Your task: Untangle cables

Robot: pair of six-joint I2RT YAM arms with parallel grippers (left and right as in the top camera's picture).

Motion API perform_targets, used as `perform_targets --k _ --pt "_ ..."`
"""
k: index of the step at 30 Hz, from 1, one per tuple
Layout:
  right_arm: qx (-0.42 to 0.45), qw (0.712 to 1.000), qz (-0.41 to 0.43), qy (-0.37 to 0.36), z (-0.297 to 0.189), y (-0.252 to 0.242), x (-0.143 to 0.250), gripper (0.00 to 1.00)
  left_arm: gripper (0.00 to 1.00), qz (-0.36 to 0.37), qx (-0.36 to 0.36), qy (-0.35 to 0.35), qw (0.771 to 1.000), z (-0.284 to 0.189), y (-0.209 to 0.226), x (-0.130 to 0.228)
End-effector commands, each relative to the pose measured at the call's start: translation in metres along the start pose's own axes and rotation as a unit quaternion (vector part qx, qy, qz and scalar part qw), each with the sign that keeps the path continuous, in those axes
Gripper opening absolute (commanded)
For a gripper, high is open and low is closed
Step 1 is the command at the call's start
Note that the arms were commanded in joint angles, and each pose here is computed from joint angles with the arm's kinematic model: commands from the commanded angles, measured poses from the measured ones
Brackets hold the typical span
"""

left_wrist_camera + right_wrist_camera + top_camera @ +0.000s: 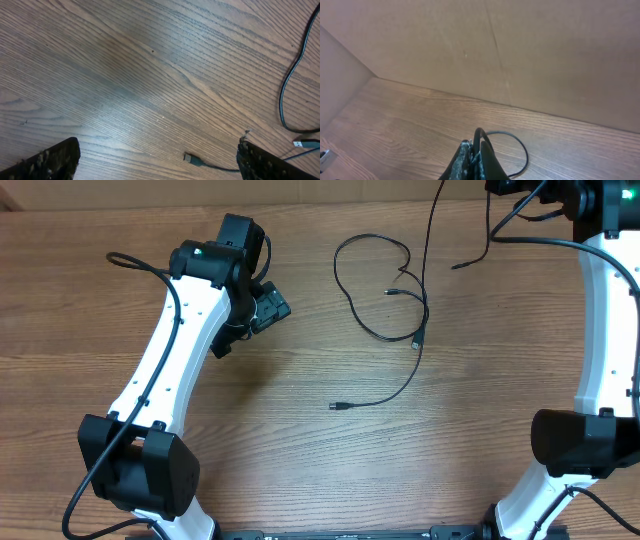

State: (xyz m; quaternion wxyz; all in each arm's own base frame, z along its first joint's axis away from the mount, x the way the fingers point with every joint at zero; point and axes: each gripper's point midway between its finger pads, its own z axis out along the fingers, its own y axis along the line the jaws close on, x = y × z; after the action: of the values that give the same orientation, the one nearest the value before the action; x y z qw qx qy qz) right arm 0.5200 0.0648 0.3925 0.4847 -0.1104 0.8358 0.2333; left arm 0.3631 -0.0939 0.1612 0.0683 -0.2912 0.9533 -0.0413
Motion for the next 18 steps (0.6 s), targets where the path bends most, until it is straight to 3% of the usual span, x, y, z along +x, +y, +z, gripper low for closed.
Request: perform_targets --k 1,18 --pt "0.000 1.000 -0.012 -0.021 -0.012 0.005 -0.013 0.04 0.99 0.003 -0.005 -0.001 1.000 0.003 0.000 -0.001" --pt "-0.021 1.000 0.008 0.012 -0.011 0.013 0.003 0.04 1.00 -0.006 0.044 -0.020 0.999 0.002 -0.022 -0.012"
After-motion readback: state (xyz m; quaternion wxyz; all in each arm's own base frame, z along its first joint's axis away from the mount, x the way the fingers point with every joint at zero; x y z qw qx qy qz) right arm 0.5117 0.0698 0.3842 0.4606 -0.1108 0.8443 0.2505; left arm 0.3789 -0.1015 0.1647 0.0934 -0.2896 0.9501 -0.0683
